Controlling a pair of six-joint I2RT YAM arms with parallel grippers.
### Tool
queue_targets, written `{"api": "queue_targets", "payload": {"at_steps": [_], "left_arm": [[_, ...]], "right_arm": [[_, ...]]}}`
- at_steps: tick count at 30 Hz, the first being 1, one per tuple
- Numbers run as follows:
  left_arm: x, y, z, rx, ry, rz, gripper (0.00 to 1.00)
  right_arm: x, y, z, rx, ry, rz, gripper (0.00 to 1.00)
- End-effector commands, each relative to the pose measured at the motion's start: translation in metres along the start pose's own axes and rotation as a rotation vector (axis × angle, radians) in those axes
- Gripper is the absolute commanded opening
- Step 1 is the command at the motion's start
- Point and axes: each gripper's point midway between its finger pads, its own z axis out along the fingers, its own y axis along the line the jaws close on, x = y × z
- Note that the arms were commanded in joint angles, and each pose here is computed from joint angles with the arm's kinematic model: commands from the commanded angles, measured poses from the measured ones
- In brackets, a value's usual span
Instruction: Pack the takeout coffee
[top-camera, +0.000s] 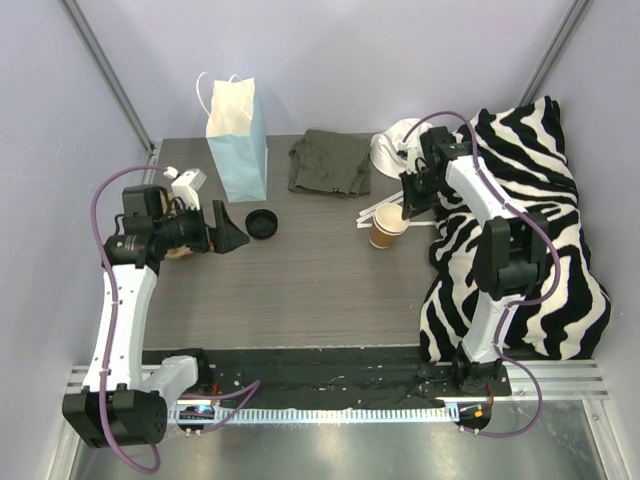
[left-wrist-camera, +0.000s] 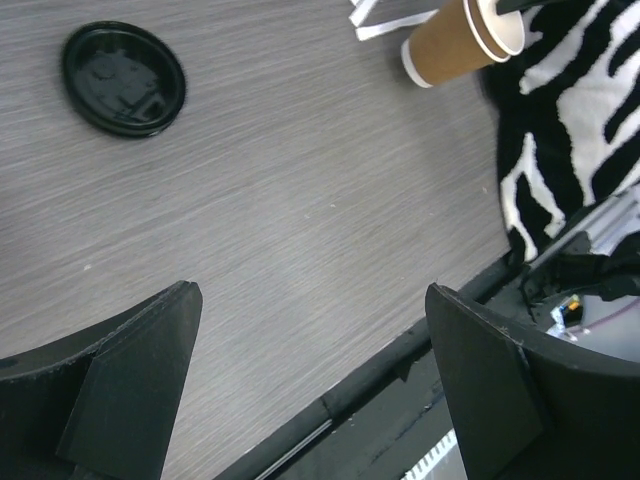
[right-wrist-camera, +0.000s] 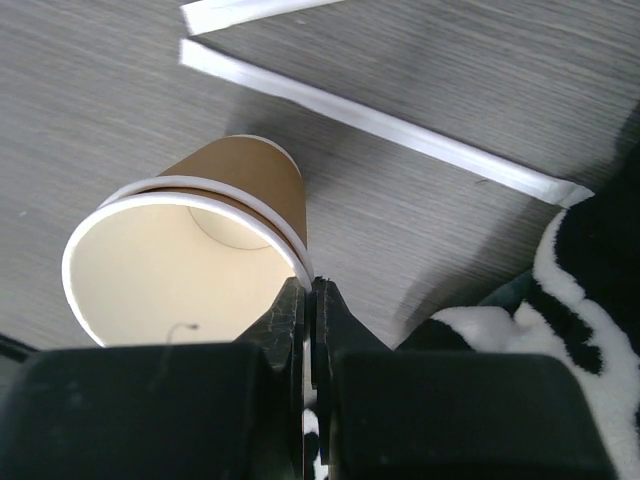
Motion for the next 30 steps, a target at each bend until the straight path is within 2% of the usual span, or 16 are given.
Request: {"api": "queue_targets", "payload": {"at_steps": [1,6,7,9,10,12,16,17,22,30], "left_arm": [[-0.011,-0.019,0.02,0.101,0.004,-0.016,1.0],[-0.001,-0.059,0.068,0.242,0.094,-0.009,1.0],[-0.002,-0.069,0.073,0.268,0.107,-0.05,0.99],[-0.003,-0.094,0.089,0.349,0.115,-0.033,0.95],[-0.002,-0.101,0.1,0.364,0.142,-0.071,0.91],[0.002,-0.13,0.113,0.426,0.155,-0.036,0.86],[0.014,-0.163,0.145,0.453,0.215,-0.002,0.66],[0.027,-0.169,0.157,0.455,0.266,-0.016,0.63],[0.04,-0.179,0.184,0.451,0.338,-0.055,0.47],[0.061,-0.184,0.205,0.41,0.401,-0.053,0.43]], "right_arm": [[-0.009,0.037,-0.044,-0.139,-0.1,-0.033,0.01],[0.01,0.055,-0.05,-0.189,-0.088,-0.074,0.01],[0.012,0.06,-0.05,-0.188,-0.087,-0.091,0.01],[0.02,0.062,-0.05,-0.165,-0.081,-0.111,0.01],[0.026,0.066,-0.046,-0.165,-0.065,-0.122,0.01],[0.029,0.07,-0.048,-0.146,-0.075,-0.144,0.01],[0.037,0.079,-0.045,-0.106,-0.066,-0.191,0.01],[0.04,0.084,-0.044,-0.103,-0.063,-0.21,0.01],[0.044,0.086,-0.044,-0.046,-0.063,-0.254,0.01],[0.048,0.093,-0.045,-0.045,-0.061,-0.276,0.01]]}}
